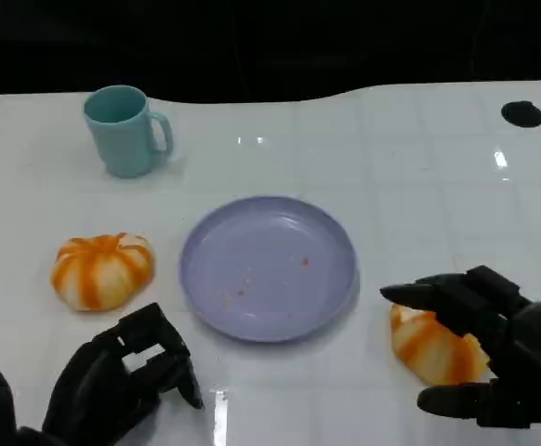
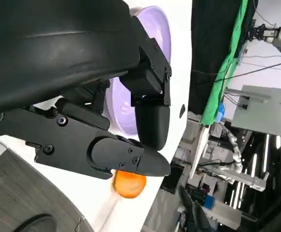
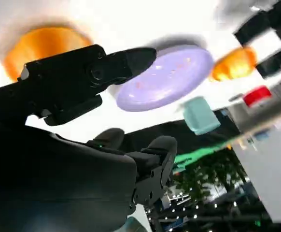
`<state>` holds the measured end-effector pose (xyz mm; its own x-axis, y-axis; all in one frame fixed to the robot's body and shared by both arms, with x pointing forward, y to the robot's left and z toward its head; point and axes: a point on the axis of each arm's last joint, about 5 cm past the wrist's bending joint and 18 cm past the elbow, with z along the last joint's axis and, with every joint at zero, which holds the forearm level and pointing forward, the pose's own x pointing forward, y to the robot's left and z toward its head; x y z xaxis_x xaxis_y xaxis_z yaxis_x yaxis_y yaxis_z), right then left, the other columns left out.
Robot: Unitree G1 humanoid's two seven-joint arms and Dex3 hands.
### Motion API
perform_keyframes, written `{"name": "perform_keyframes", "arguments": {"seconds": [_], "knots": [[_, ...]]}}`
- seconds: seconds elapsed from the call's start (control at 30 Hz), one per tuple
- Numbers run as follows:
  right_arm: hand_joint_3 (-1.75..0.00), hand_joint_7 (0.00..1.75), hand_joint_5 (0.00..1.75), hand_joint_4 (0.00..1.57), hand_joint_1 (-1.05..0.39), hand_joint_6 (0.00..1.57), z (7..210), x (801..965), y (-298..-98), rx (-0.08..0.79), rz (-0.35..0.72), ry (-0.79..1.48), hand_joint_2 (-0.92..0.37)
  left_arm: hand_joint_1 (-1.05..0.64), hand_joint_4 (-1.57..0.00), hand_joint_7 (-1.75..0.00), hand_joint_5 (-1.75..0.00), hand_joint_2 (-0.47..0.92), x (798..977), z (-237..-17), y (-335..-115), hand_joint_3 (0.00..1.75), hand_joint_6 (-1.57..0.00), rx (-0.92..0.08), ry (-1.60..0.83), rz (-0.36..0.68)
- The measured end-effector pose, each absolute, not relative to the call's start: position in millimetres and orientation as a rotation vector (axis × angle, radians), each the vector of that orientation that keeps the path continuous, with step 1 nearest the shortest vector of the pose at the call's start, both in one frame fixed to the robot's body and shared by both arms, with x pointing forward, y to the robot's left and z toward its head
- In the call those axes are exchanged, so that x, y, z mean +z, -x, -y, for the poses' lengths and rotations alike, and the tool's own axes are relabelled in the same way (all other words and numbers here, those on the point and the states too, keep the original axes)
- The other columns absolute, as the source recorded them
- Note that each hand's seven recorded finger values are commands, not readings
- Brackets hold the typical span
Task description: Grasp the bread from the table and place it into the plate.
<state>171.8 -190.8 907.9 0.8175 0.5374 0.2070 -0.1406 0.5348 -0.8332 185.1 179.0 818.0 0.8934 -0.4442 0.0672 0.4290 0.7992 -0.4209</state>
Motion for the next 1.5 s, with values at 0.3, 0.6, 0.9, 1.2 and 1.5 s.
{"name": "perform_keyframes", "arguments": {"seconds": [0.3, 0.6, 0.9, 1.2, 1.5], "knots": [[0.0, 0.3, 0.29, 0.0, -0.47, 0.1, 184, 913.8, -175, 0.41, 0.42, 1.238, -0.77, -0.61, -0.68, -1.4, -1.75, 0.92, 818.3, -179, -185, 0.12, -0.66, -0.469, 0.441, -0.034], [0.0, 0.26, 0.27, 0.0, -0.45, 0.13, 179, 901.5, -181, 0.392, 0.395, 1.326, -0.75, -0.62, -0.69, -1.4, -1.75, 0.92, 818.1, -179, -185, 0.1, -0.67, -0.468, 0.441, -0.034], [0.0, 0.22, 0.33, 0.0, -0.47, 0.15, 177, 887.8, -195, 0.394, 0.36, 1.397, -0.75, -0.63, -0.69, -1.41, -1.75, 0.92, 818.4, -177, -185, 0.1, -0.67, -0.456, 0.439, -0.037], [-0.01, 0.2, 0.34, 0.0, -0.52, 0.15, 174, 877.8, -206, 0.399, 0.321, 1.463, -0.76, -0.64, -0.68, -1.41, -1.75, 0.92, 818.5, -177, -185, 0.09, -0.66, -0.457, 0.44, -0.036], [-0.01, 0.19, 0.31, 0.0, -0.53, 0.15, 171, 871.8, -215, 0.428, 0.298, 1.489, -0.79, -0.62, -0.69, -1.41, -1.75, 0.92, 818.4, -176, -183, 0.08, -0.66, -0.453, 0.445, -0.036]]}}
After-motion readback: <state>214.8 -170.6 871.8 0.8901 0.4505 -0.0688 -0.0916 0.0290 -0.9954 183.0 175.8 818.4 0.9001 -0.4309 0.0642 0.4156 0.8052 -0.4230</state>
